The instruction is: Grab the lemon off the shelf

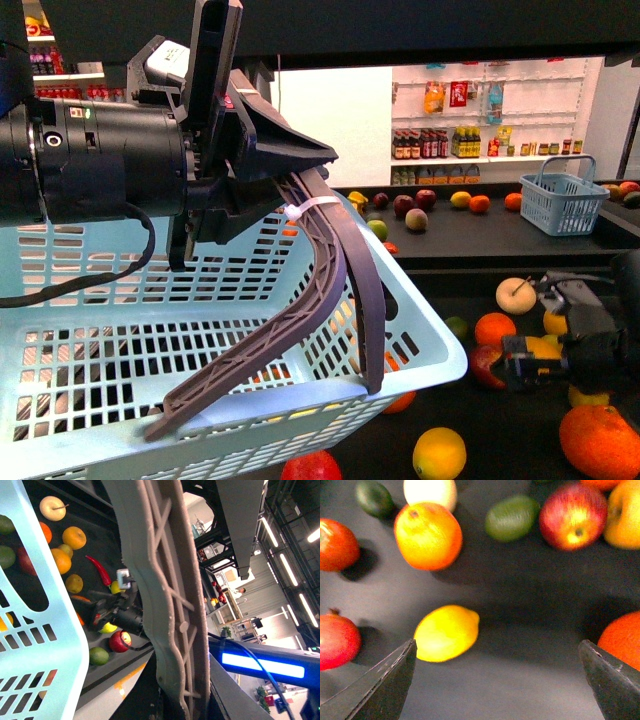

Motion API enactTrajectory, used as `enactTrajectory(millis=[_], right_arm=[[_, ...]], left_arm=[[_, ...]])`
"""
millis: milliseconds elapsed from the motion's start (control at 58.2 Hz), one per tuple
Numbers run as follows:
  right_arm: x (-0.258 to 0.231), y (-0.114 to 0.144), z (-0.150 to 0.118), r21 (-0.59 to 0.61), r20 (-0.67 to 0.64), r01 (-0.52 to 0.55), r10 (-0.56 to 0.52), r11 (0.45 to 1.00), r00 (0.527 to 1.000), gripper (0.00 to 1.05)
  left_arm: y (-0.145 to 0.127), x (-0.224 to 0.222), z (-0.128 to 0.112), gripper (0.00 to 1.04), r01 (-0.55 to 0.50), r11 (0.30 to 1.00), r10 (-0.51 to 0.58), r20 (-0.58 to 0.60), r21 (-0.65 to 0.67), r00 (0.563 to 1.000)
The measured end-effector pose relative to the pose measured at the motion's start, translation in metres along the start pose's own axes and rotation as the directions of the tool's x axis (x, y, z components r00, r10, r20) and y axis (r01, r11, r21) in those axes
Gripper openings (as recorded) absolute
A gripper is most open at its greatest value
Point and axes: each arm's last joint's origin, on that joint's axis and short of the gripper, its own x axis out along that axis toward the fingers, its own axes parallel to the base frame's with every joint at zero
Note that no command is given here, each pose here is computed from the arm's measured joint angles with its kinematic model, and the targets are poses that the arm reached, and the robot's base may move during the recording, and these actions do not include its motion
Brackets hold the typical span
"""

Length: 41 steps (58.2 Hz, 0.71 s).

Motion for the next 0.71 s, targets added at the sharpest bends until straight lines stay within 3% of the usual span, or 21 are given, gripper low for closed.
enactTrajectory(millis=[378,705], right_arm=[[0.051,0.049,0.0,0.165,-0.209,0.185,-0.149,0.969,0.967,0.97],[0.084,0.076,-0.007,0.342,-0.303,0.298,-0.196,0.891,0.933,0.97]], left_arm=[[0.0,0.0,0.0,0.11,0.0,1.0,0.0,0.0,0.0,1.0],[0.0,0.0,0.0,0.11,0.0,1.0,0.0,0.0,0.0,1.0]])
